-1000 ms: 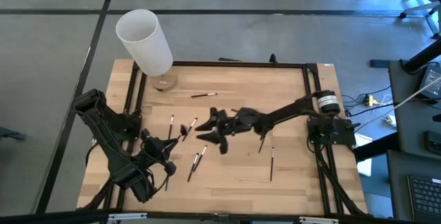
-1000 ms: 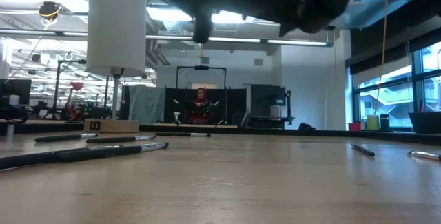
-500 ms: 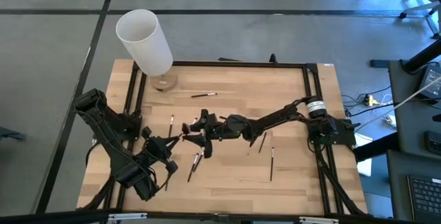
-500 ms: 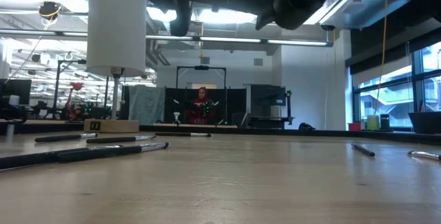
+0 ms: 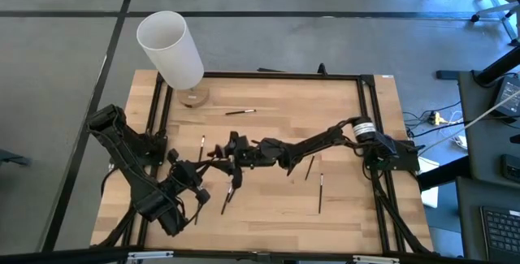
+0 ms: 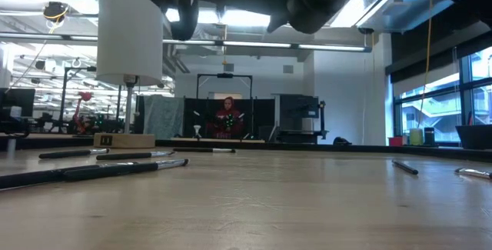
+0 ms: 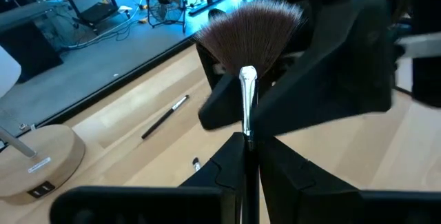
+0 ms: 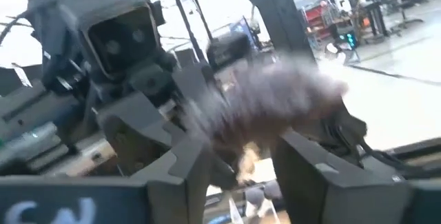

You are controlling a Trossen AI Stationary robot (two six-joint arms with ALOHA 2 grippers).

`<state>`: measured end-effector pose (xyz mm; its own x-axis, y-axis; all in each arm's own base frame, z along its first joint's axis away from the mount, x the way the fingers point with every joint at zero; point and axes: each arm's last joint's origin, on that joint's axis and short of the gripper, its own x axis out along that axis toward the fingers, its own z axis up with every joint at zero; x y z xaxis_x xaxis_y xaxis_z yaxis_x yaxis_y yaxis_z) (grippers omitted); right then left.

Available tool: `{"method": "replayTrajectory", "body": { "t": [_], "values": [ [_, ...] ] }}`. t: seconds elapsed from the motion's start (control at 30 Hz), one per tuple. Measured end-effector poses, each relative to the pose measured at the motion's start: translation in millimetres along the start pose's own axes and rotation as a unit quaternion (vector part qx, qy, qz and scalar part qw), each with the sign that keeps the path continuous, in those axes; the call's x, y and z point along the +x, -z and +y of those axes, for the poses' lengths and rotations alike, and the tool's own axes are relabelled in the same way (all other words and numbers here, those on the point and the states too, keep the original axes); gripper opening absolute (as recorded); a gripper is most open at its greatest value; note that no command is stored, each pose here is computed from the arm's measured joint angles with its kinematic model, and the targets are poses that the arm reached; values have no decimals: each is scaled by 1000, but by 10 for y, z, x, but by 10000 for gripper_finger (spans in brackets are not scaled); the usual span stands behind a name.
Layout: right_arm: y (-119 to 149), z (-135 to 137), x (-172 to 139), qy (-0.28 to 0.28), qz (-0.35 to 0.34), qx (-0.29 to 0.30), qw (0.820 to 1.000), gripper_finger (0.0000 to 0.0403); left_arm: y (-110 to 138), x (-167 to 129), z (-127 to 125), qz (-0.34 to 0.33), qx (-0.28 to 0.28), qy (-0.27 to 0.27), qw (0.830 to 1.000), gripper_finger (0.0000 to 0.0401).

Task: Pick & Place Makeup Supplies
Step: Put the makeup brush into the transparent organizer

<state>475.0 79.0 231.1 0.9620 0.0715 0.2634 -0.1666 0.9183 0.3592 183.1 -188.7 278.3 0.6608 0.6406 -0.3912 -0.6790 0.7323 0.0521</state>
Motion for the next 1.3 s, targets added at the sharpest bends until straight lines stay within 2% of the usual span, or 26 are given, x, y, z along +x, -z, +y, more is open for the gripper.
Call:
{"method": "replayTrajectory", "body": {
  "t": [0.27, 0.47, 0.57, 0.7, 0.8, 0.97, 1.07, 1.2, 1.3],
  "values": [
    [28, -13, 2, 17, 13, -2, 1000, 31, 14, 3, 6, 22, 4, -6, 1000, 33],
    [22, -14, 31, 31, 24, -19, 999, 28, 15, -1, 25, 39, 7, -11, 999, 43],
    [-21, -5, 130, 61, 61, -46, 995, 40, -59, -47, 103, 91, 7, -21, 996, 61],
    [-150, 37, 272, 102, 107, -98, 984, 40, -252, -189, 228, 173, 17, 14, 985, 90],
    [-248, 86, 335, 98, 109, -117, 982, 32, -358, -297, 363, 240, 36, 49, 969, 107],
    [-313, 115, 374, 93, 99, -134, 982, 38, -479, -421, 618, 342, 32, 98, 934, 120],
    [-241, 94, 411, 89, 100, -134, 982, 40, -532, -476, 746, 389, 24, 121, 913, 119],
    [-63, 53, 529, 64, 105, -130, 984, 37, -565, -538, 863, 457, 32, 149, 876, 113],
    [34, 40, 657, 47, 101, -128, 985, 37, -575, -573, 914, 491, 28, 157, 857, 109]
  ]
}}
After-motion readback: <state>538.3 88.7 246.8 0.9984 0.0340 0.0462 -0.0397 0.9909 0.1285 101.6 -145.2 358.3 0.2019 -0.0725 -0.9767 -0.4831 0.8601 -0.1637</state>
